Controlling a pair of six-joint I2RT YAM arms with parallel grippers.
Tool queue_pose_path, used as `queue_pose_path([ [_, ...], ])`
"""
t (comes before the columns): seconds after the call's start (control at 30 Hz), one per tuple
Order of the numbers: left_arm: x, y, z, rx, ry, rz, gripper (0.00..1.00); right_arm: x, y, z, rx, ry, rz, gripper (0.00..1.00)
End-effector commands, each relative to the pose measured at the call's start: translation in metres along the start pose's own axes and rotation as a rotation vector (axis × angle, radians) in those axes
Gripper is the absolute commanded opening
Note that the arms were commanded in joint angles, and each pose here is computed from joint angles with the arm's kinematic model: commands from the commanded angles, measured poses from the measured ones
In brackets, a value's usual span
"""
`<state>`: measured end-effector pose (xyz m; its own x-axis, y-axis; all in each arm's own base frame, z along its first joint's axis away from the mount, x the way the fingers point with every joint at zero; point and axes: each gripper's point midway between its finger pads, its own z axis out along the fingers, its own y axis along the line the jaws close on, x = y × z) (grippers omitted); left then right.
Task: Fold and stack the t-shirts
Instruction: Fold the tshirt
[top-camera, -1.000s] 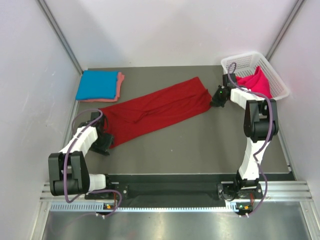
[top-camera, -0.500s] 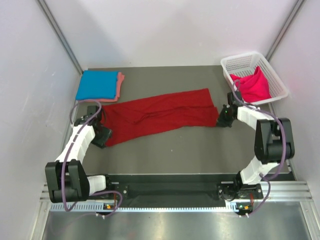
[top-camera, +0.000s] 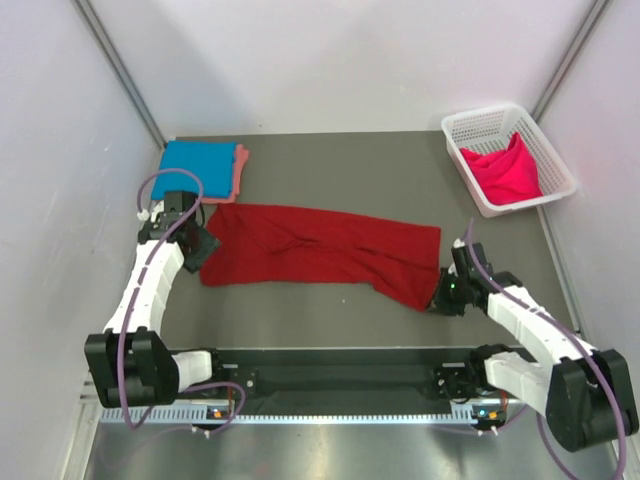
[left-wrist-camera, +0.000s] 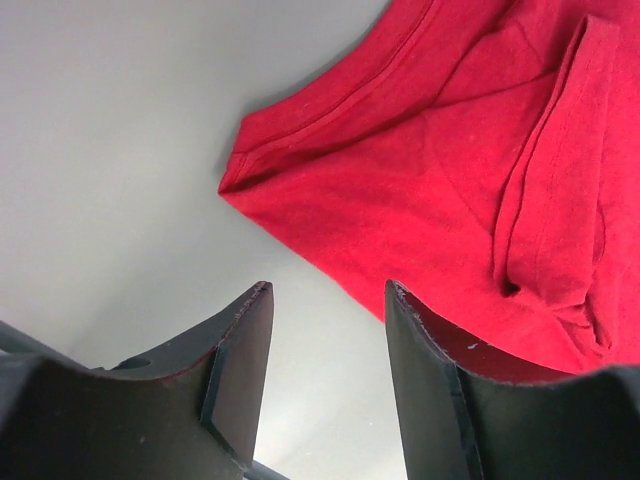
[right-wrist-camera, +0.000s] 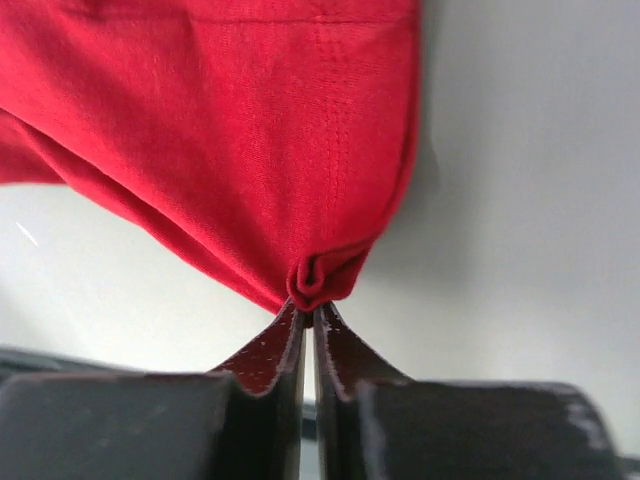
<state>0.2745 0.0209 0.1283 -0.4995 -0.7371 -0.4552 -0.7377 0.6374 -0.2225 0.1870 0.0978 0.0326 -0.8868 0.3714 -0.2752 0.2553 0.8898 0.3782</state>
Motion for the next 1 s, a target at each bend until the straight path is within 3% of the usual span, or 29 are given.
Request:
queue_pose_path([
  [0.0, -0.017, -0.021, -0.003, 0.068, -0.038, 0.076, 0.54, 0.036, -0.002, -0.006, -0.015, 0.098, -0.045, 0.07],
  [0.17, -0.021, -0.042, 0.0, 0.128, -0.005, 0.1, 0.54, 0.024, 0.008, -0.011, -0.037, 0.067, -0.066, 0.33],
  [0.2, -0.025, -0.048, 0.001, 0.136, 0.002, 0.106, 0.54, 0.016, 0.011, -0.013, -0.033, 0.051, -0.084, 0.44],
  [0.23, -0.026, -0.051, 0.001, 0.134, 0.003, 0.111, 0.55, 0.008, 0.012, -0.016, -0.015, 0.034, -0.102, 0.49],
  [0.4, -0.041, -0.061, 0.013, 0.094, 0.007, 0.125, 0.58, -0.081, 0.054, -0.04, 0.01, -0.128, -0.289, 0.71],
  [0.47, -0.045, -0.07, 0.017, 0.12, 0.005, 0.145, 0.59, -0.117, 0.087, -0.037, -0.043, -0.159, -0.368, 0.74],
  [0.63, -0.045, -0.085, 0.043, 0.14, 0.04, 0.178, 0.59, -0.161, 0.159, -0.01, -0.251, -0.09, -0.561, 0.75],
  [0.73, -0.04, -0.09, 0.051, 0.137, 0.072, 0.163, 0.57, -0.204, 0.214, -0.001, -0.359, -0.146, -0.636, 0.74],
  [0.77, -0.035, -0.089, 0.054, 0.144, 0.082, 0.145, 0.57, -0.203, 0.22, 0.02, -0.373, -0.11, -0.65, 0.74],
  [0.83, -0.031, -0.089, 0.054, 0.158, 0.085, 0.129, 0.56, -0.221, 0.241, 0.022, -0.395, -0.137, -0.674, 0.74],
  [0.97, -0.019, -0.086, 0.058, 0.16, 0.12, 0.111, 0.56, -0.232, 0.218, 0.051, -0.258, -0.107, -0.581, 0.73],
])
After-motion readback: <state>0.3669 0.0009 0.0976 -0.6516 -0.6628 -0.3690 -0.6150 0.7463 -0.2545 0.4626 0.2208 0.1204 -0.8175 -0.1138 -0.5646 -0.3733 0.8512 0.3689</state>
